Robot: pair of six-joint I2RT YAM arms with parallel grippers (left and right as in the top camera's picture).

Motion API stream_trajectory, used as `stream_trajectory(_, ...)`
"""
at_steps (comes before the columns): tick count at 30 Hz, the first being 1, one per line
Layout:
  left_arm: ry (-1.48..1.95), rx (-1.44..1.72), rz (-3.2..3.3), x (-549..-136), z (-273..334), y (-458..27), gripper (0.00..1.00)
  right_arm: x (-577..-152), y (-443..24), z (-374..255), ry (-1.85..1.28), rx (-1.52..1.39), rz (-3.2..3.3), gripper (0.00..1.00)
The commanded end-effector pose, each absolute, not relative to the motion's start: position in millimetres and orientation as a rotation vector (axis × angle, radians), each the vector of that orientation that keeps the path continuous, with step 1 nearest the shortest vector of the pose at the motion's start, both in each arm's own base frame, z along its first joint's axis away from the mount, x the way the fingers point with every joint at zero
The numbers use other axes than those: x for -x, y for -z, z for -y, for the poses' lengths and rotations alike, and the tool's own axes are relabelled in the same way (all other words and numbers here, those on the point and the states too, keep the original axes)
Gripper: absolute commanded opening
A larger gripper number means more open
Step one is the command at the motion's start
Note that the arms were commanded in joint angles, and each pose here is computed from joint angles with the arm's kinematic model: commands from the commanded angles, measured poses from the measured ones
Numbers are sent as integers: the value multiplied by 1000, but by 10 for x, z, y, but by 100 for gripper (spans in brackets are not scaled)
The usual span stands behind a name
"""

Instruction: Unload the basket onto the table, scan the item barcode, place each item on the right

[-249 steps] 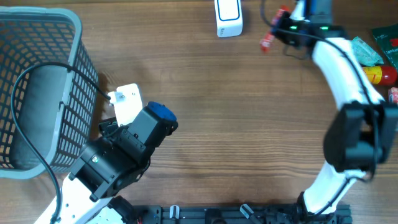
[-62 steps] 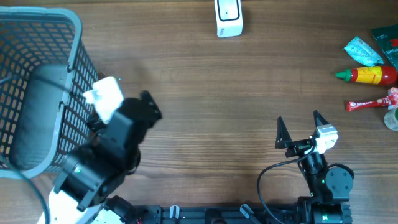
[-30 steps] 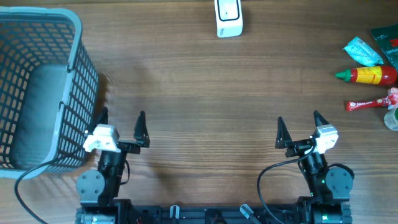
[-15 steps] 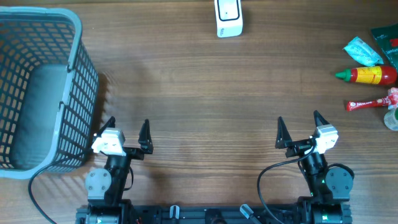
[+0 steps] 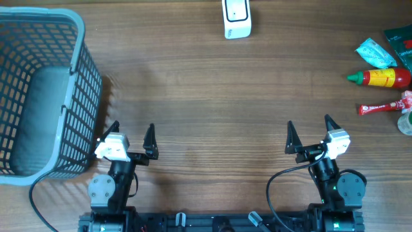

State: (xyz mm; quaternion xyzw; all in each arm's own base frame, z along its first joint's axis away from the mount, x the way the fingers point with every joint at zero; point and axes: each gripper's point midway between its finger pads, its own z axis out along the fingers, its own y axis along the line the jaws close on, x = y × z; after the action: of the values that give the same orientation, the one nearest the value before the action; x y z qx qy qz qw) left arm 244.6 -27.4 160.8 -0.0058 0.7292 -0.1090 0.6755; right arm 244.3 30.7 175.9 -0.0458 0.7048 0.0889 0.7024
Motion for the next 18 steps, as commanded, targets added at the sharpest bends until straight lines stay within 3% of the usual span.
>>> stream_trajectory(1, 237, 14, -1641, -2443, 262, -1589, 100, -2439, -1789, -298, -183, 105, -1554, 100)
stream_trajectory(18, 233, 18, -1643, -2444, 254, -1585, 100, -2439, -1789, -298, -183, 105, -1554, 100)
